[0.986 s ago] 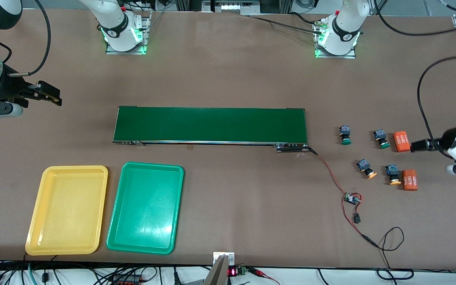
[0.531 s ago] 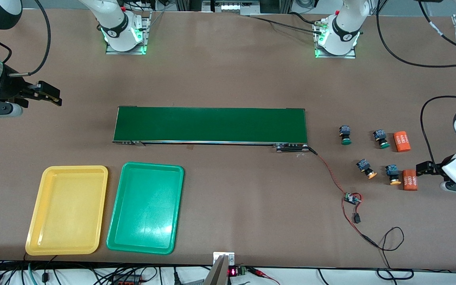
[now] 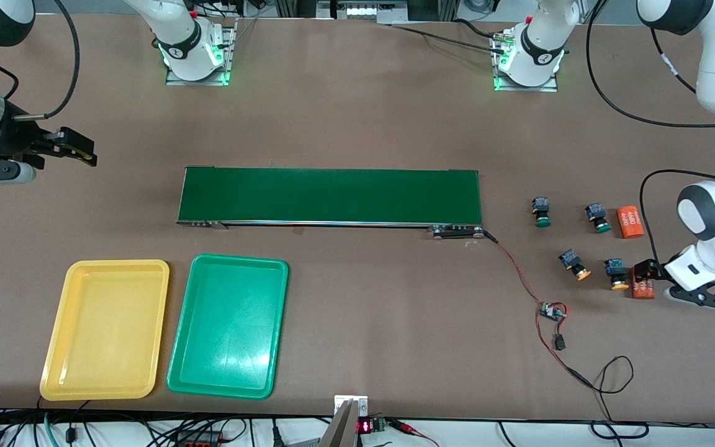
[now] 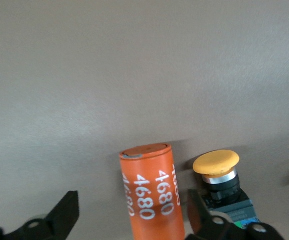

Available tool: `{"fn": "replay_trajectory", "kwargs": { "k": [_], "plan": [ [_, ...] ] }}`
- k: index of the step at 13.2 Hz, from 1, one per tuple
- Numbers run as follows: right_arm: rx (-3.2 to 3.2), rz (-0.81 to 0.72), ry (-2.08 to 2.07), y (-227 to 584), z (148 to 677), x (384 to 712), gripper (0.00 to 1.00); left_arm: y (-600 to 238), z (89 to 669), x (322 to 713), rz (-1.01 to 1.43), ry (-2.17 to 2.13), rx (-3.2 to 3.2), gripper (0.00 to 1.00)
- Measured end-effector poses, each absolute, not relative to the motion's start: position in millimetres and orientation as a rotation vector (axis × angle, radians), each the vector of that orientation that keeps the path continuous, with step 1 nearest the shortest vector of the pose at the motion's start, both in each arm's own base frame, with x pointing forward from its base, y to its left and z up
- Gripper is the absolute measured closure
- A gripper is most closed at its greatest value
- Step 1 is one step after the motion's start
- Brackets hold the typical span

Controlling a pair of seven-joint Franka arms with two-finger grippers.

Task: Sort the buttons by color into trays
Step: 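Reach down and grasp an orange battery cylinder with the left gripper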

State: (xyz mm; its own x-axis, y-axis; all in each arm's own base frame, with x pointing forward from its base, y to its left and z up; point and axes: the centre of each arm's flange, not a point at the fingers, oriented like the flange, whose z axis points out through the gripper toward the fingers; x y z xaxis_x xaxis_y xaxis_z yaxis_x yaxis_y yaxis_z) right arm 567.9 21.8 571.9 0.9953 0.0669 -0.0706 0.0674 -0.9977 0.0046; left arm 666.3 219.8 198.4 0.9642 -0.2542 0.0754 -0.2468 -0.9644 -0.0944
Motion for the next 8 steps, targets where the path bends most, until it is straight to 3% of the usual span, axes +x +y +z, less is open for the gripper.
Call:
{"fn": "replay_trajectory", "kwargs": {
  "k": [3,8],
  "plan": [
    [3.131,-0.11,0.105,22,572,568,0.0,230,191,662,-0.119,0.365,-3.037,0.5],
    [3.131,-0.112,0.102,21,571,568,0.0,213,226,670,-0.06,0.4,-3.072,0.5]
  ]
}}
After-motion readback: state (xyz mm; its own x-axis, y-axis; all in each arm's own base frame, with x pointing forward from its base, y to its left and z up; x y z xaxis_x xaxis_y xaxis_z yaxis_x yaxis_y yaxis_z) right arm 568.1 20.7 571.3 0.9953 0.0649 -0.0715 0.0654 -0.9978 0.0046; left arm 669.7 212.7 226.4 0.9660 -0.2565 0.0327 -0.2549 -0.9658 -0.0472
